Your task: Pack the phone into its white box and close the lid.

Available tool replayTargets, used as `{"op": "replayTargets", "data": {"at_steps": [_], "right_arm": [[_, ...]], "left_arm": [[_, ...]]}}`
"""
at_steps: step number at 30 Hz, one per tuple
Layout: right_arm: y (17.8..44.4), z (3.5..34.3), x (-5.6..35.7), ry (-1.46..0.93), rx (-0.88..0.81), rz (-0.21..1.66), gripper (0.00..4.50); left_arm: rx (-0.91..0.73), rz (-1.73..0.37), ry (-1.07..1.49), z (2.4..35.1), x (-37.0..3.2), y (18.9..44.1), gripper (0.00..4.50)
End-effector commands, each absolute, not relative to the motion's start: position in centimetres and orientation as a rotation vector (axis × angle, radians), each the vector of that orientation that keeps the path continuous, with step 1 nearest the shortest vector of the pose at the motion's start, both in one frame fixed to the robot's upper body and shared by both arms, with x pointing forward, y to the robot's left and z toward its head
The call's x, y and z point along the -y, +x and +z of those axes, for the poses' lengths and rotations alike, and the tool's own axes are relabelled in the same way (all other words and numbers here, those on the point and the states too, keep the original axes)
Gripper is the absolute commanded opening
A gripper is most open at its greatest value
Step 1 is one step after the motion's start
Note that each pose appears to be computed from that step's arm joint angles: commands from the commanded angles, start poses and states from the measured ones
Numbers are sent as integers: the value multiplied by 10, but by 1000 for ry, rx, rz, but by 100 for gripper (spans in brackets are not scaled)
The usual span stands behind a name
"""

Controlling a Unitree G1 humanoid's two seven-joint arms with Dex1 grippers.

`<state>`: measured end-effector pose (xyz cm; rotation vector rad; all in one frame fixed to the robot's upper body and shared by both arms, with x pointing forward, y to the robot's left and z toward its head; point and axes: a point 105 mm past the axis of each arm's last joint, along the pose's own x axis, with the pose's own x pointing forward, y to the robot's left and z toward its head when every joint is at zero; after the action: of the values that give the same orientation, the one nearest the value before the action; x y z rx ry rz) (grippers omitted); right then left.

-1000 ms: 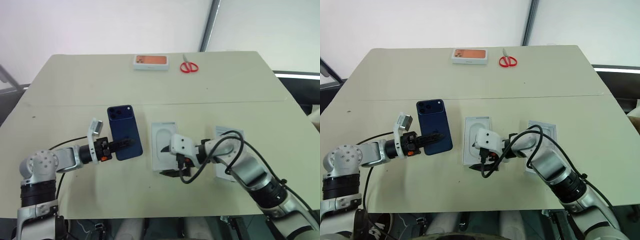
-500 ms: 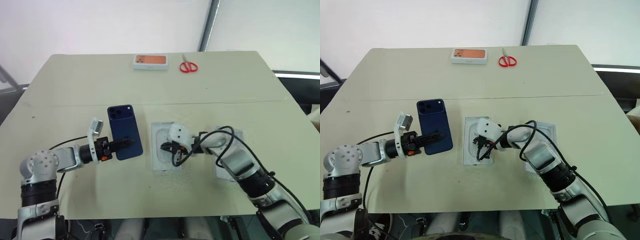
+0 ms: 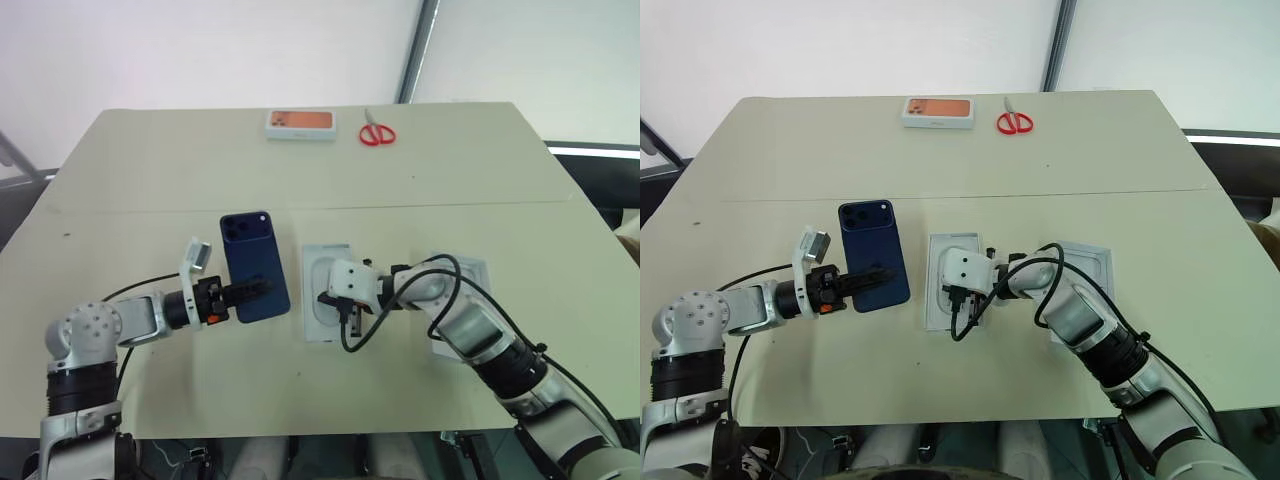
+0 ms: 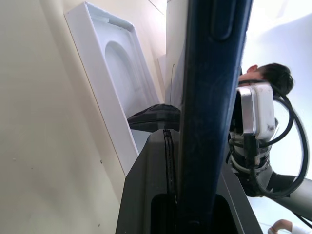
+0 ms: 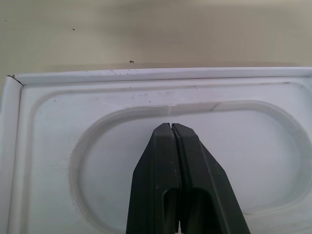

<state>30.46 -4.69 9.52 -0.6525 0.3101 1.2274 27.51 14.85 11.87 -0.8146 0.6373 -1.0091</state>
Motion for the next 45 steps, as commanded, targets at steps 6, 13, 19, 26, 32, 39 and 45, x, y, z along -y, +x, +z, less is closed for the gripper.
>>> {"op": "replayTargets", "data": {"at_steps": [6, 13, 19, 26, 32, 39, 45], "right_arm": [[312, 135, 90, -593, -293, 1148, 6], [304, 128, 122, -617, -357, 1121, 6], [273, 97, 134, -649, -493, 1203, 6], [255, 94, 116, -595, -499, 1275, 6], [259, 95, 116, -553, -512, 1241, 6], [265, 102, 109, -549, -465, 1220, 6], [272, 101, 112, -577, -452, 1190, 6]], "left_arm": [[-601, -1088, -821, 137, -141, 268, 0], [-629, -1110, -873, 133, -125, 268, 0], [-665, -1096, -878, 125, -106, 281, 0], [-725, -1092, -855, 114, -101, 285, 0], [-761, -1130, -849, 112, -95, 282, 0], [-762, -1141, -821, 108, -89, 285, 0], [-790, -1160, -806, 103, -81, 285, 0]]}}
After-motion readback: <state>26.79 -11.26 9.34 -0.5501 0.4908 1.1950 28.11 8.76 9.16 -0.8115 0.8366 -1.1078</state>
